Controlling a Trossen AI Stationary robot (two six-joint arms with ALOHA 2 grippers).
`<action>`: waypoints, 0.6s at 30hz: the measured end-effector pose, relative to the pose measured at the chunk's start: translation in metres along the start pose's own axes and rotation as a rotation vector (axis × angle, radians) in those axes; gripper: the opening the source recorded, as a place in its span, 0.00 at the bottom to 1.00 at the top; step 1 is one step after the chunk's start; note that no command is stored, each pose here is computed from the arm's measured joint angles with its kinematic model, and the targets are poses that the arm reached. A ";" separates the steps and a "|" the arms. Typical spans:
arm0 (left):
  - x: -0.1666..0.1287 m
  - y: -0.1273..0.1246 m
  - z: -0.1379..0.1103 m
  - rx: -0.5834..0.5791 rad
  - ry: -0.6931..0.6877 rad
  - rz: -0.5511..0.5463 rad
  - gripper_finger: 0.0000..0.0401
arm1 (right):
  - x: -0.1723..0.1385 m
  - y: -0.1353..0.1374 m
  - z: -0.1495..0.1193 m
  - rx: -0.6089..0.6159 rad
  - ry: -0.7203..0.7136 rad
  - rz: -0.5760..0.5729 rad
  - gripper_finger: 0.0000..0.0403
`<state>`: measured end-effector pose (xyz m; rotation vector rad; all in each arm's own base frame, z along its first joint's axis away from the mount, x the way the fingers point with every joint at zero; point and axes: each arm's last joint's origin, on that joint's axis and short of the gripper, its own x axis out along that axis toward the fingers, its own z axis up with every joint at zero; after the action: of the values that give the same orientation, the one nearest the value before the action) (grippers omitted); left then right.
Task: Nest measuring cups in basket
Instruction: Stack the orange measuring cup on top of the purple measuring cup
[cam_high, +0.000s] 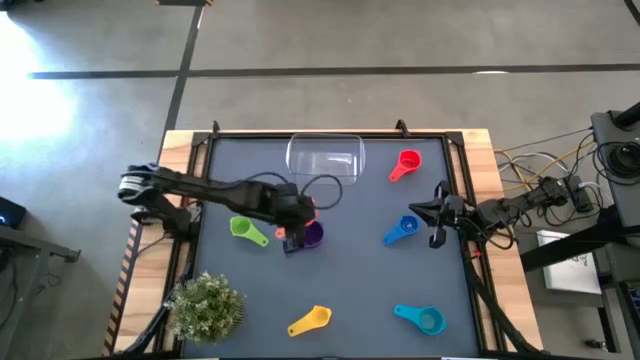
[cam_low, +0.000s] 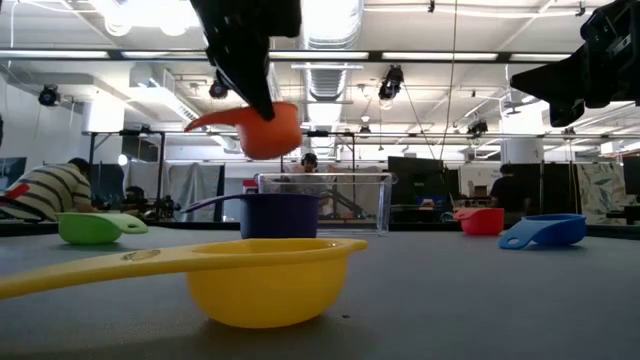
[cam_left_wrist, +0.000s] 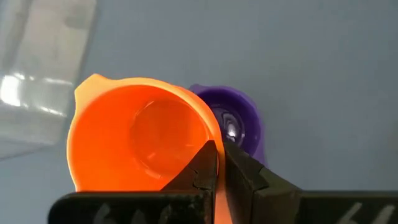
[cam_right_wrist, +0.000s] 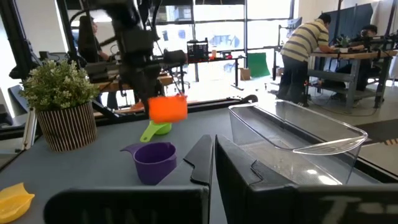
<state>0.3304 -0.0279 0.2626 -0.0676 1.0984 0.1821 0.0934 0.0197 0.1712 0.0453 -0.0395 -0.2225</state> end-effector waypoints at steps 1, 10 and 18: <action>0.004 -0.002 0.001 -0.005 0.015 -0.011 0.00 | 0.000 0.000 0.000 0.000 0.000 0.000 0.02; 0.031 -0.022 -0.001 0.028 0.040 -0.028 0.00 | 0.000 0.000 0.000 0.000 0.000 0.000 0.02; 0.044 -0.027 -0.004 0.036 0.039 -0.032 0.00 | 0.000 0.000 0.000 0.000 -0.001 0.000 0.02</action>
<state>0.3514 -0.0499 0.2209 -0.0569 1.1386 0.1329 0.0933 0.0197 0.1713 0.0457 -0.0402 -0.2223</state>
